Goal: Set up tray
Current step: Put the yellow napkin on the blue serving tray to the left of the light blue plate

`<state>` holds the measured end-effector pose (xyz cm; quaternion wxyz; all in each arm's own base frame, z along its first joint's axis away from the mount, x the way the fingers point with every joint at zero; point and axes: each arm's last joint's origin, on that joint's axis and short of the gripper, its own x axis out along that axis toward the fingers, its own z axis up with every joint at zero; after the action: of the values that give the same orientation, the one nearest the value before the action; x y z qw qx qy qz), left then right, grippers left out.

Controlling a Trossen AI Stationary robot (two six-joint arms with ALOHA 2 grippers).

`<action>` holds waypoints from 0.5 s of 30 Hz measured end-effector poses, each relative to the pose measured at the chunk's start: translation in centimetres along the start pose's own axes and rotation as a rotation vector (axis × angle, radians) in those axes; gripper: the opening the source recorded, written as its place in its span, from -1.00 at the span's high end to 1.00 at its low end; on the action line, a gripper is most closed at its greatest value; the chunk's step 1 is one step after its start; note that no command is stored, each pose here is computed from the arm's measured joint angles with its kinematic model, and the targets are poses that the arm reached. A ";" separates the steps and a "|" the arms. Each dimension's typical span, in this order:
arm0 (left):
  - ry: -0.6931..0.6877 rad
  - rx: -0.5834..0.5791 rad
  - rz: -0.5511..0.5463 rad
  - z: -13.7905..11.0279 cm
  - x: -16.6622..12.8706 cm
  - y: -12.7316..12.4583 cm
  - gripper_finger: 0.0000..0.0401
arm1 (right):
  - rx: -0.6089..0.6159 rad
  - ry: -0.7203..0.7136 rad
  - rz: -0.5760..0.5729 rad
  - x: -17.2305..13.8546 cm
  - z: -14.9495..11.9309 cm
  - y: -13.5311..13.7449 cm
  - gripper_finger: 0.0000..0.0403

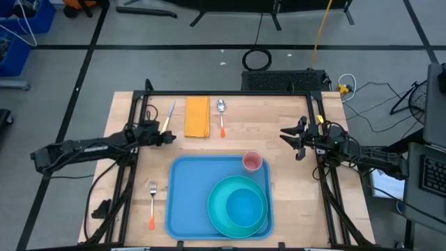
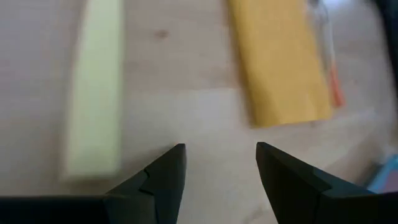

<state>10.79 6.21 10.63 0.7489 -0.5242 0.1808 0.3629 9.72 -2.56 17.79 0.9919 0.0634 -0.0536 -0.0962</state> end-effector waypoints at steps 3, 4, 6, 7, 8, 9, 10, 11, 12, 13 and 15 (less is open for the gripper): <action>-0.009 -0.008 -0.037 0.4 0.5 -0.3 -0.01 | 0.000 0.000 0.000 0.0 0.0 0.0 0.43; -0.005 -0.013 -0.052 0.6 0.6 -0.4 -0.01 | 0.000 0.000 0.000 0.0 0.0 0.0 0.43; 0.008 -0.018 -0.050 0.9 0.8 -0.7 -0.01 | 0.000 0.000 0.000 0.0 0.0 0.0 0.43; 0.014 -0.012 -0.040 1.1 0.9 -1.0 -0.01 | 0.000 0.000 0.000 0.0 0.0 0.0 0.43; 0.022 -0.004 -0.024 1.4 1.1 -1.2 -0.01 | 0.000 0.000 0.000 0.0 0.0 0.0 0.43; 0.034 0.003 -0.003 1.6 1.2 -1.5 -0.01 | 0.000 0.000 0.000 0.0 0.0 0.0 0.43; 0.047 0.015 0.018 1.8 1.4 -1.8 -0.01 | 0.000 0.000 0.000 0.0 0.0 0.0 0.43; 0.062 0.025 0.042 2.0 1.7 -2.0 -0.01 | 0.000 0.000 0.000 0.0 0.0 0.0 0.43; 0.075 0.036 0.061 2.2 2.0 -2.2 -0.01 | 0.000 0.000 0.000 0.0 0.0 0.0 0.43; 0.088 0.047 0.074 2.4 2.3 -2.5 -0.01 | 0.000 0.000 0.000 0.0 0.0 0.0 0.43; 0.104 0.075 0.090 2.7 3.0 -2.9 -0.01 | 0.000 0.000 0.000 0.0 0.0 0.0 0.43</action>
<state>14.61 9.22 11.59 0.7404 -0.5052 0.2563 0.3617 9.72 -2.56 17.79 0.9919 0.0634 -0.0536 -0.0964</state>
